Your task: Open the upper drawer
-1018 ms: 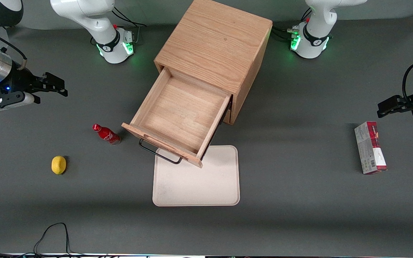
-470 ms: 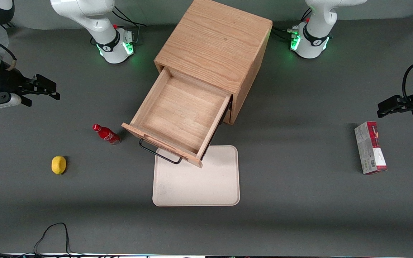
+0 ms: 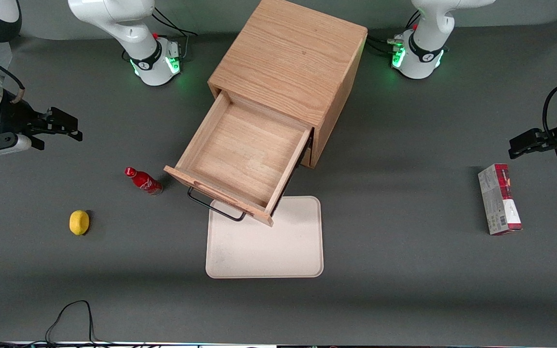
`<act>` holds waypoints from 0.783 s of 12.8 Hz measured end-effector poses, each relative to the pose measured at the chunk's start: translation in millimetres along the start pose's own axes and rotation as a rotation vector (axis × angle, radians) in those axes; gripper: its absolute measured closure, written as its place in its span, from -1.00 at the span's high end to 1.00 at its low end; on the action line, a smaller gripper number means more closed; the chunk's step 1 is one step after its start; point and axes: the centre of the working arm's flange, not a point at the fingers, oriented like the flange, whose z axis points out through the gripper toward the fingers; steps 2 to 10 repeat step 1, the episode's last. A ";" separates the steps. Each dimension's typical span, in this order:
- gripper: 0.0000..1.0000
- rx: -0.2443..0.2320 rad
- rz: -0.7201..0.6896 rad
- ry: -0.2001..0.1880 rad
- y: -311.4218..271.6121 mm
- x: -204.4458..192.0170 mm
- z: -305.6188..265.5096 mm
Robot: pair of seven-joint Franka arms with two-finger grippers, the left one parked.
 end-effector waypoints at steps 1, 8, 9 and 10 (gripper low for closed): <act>1.00 0.000 0.000 0.000 0.1 0.5 0.1; 1.00 0.000 0.000 0.000 0.1 0.5 0.1; 1.00 0.000 0.000 0.000 0.1 0.5 0.1; 1.00 0.000 0.000 0.000 0.1 0.5 0.1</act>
